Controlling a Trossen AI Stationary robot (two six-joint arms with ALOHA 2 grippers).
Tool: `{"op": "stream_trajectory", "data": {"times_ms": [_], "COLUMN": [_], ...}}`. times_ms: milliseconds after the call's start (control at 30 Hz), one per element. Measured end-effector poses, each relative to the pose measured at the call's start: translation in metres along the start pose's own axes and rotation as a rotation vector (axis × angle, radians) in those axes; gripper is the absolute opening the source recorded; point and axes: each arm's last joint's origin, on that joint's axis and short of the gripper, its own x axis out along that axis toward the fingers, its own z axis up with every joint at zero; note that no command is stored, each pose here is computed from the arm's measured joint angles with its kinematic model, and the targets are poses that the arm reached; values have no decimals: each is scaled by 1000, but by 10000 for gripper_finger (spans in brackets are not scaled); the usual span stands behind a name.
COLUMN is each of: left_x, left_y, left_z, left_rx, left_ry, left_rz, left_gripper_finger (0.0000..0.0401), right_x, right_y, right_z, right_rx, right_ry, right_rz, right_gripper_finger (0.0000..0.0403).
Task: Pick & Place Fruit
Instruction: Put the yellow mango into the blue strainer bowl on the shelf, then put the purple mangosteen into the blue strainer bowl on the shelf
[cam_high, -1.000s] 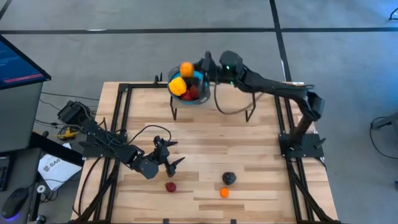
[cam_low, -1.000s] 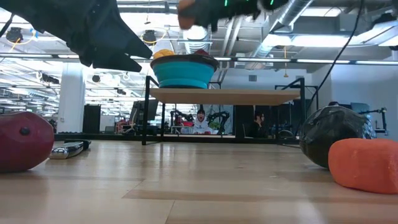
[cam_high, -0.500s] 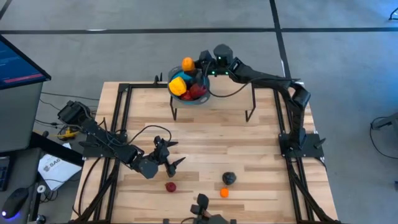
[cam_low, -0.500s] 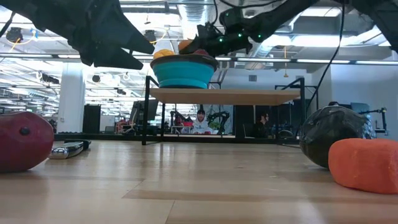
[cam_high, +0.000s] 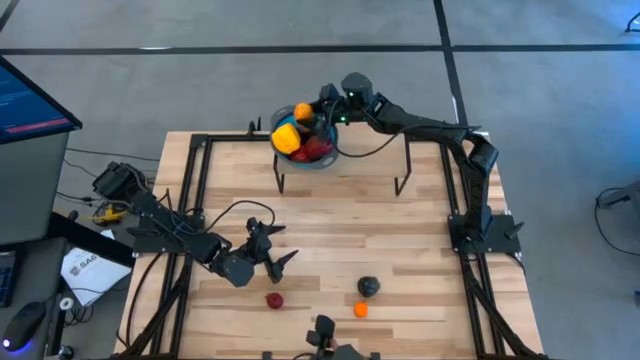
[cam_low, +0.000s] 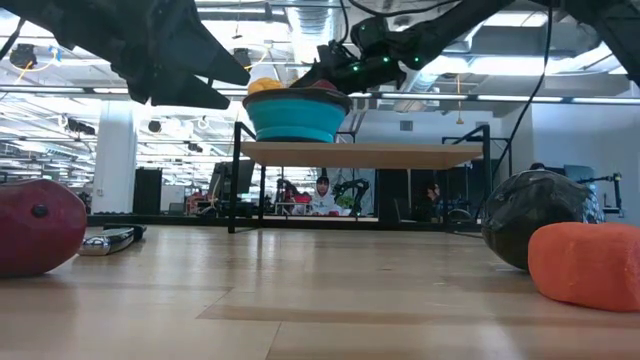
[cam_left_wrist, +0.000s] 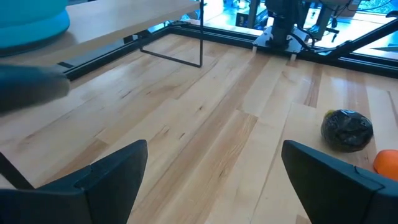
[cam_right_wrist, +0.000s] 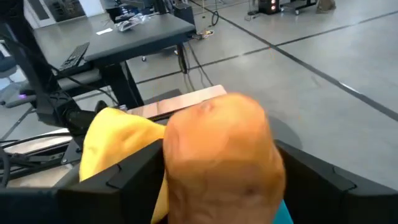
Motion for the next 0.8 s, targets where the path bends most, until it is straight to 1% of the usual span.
{"op": "stream_trajectory", "data": {"times_ms": [200,400,533,700,800], "left_x": [0,4,4,3,3], "left_y": [0,2,2,1,1], "left_z": [0,2,2,2,2], "left_rx": [-2,-4,-14,-17,-23], "left_ry": [-1,-3,-5,-2,-4], "left_rz": [0,15,13,1,0], "left_gripper_finger": [365,365,365,365,365], "right_x": [0,-4,-13,-32,-49], "right_y": [1,3,9,28,54], "right_z": [0,4,15,36,51], "right_rx": [0,-7,-22,-54,-139], "right_ry": [8,0,-29,-66,-73], "right_rz": [71,77,77,94,128], "right_gripper_finger": [307,342,352,347,337]}}
